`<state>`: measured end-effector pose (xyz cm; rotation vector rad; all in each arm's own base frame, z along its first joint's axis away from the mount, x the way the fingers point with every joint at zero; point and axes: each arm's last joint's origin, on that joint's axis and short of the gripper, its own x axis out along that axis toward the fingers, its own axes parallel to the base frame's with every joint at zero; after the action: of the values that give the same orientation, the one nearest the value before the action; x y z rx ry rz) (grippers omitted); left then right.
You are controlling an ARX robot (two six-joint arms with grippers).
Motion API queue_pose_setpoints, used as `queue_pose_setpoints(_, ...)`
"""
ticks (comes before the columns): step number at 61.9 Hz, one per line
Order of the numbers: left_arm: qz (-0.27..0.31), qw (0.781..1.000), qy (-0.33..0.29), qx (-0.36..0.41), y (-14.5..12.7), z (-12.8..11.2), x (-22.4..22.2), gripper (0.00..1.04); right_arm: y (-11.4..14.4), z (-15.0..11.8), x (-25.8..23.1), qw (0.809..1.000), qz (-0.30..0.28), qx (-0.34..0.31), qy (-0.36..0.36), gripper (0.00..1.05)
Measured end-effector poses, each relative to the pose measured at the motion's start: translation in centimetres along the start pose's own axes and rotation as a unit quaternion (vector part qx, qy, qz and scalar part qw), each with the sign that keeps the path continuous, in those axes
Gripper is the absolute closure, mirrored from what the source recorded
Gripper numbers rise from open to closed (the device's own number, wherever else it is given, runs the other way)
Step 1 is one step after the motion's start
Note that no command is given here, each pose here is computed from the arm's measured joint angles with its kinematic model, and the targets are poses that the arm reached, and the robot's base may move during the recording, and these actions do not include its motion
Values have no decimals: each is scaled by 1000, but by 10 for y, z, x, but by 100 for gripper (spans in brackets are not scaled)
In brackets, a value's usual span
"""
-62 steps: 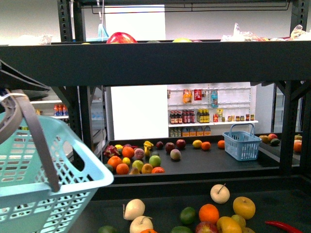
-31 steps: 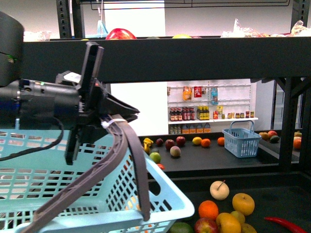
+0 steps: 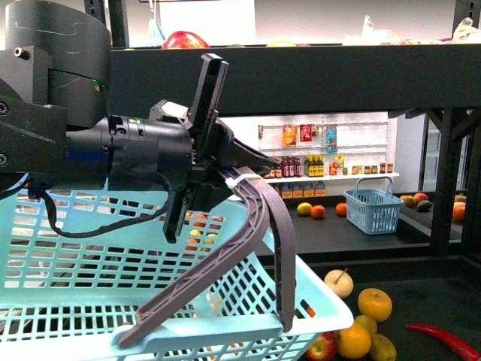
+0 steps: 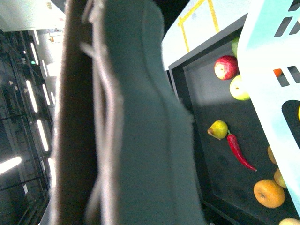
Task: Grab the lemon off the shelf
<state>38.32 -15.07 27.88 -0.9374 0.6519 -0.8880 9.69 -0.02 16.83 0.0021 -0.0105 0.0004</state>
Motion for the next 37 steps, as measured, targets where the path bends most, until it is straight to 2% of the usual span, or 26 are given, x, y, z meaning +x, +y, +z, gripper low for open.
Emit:
queue_pose_setpoints(2,1,1000,1,0,0,0,0,98,0,-1,0,1000,-5,6,8,7)
queue_pose_setpoints(9,2,1000,-3,4,-1,1,1,98,-2,-5,8,984,-62,75,149,7)
queue_pose_setpoints(18,4,1000,-7,9,-1,1,0,98,-10,-12,36,966,-52,120,221,7)
queue_pose_setpoints(27,4,1000,-7,9,-1,2,0,98,-37,-14,118,950,-26,130,283,7)
queue_pose_setpoints(37,3,1000,-7,9,-2,2,0,98,-48,-60,209,916,-12,108,385,7)
